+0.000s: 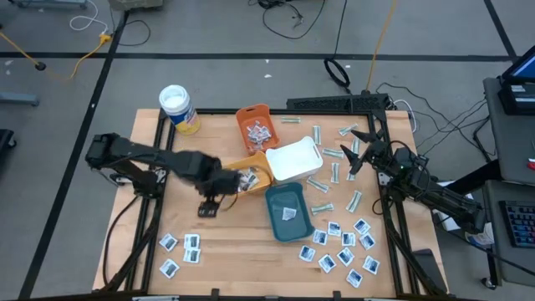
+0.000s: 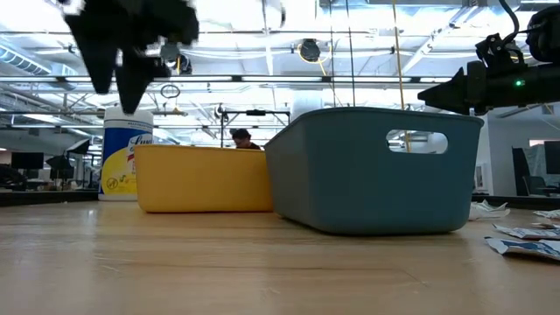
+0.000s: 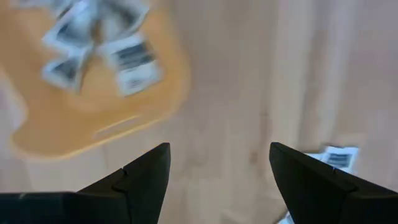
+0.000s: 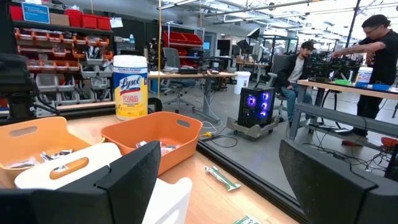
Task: Pick & Place First Aid Supplies
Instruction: Put the black towelette pack into the yellow bin
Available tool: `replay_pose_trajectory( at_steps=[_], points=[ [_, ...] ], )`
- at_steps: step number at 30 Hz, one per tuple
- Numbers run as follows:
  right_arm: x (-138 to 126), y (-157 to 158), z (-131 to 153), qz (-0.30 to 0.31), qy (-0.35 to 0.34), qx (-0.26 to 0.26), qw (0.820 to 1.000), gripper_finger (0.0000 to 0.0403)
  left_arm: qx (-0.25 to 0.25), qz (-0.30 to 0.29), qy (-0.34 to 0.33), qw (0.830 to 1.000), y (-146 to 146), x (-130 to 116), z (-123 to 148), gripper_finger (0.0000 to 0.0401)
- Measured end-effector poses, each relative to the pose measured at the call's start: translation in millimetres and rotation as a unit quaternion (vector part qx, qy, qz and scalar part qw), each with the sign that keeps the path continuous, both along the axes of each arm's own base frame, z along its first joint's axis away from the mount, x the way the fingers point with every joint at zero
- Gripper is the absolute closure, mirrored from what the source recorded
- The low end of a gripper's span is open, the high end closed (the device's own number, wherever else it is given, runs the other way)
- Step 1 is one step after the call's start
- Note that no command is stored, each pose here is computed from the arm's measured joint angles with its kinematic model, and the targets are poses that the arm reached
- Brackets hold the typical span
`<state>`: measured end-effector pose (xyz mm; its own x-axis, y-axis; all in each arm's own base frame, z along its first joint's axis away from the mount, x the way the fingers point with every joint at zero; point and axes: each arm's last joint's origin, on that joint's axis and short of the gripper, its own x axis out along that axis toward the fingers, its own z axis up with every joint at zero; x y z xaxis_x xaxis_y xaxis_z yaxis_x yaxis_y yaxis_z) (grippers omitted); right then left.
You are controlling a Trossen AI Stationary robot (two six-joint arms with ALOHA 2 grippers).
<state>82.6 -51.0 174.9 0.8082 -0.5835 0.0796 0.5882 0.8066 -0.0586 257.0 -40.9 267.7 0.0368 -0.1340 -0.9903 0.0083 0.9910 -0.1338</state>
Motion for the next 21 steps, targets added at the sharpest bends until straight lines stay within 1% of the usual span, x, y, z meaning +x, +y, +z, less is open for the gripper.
replay_pose_trajectory(
  at_steps=[6, 12, 17, 21],
  points=[
    [0, 0, 0, 0.0, 0.0, 0.0, 1.0, 0.008, -0.002, -0.097, 0.005, 0.995, -59, -17, 1, 0.0114],
    [0, 0, 0, 0.0, 0.0, 0.0, 1.0, 0.008, -0.002, -0.189, 0.008, 0.982, -111, -46, 1, 0.0126],
    [0, 0, 0, 0.0, 0.0, 0.0, 1.0, 0.008, -0.001, -0.252, 0.005, 0.968, -139, -69, 1, 0.0136],
    [0, 0, 0, 0.0, 0.0, 0.0, 1.0, 0.008, 0.02, -0.277, -0.007, 0.961, -150, -78, -1, 0.0143]
  ],
)
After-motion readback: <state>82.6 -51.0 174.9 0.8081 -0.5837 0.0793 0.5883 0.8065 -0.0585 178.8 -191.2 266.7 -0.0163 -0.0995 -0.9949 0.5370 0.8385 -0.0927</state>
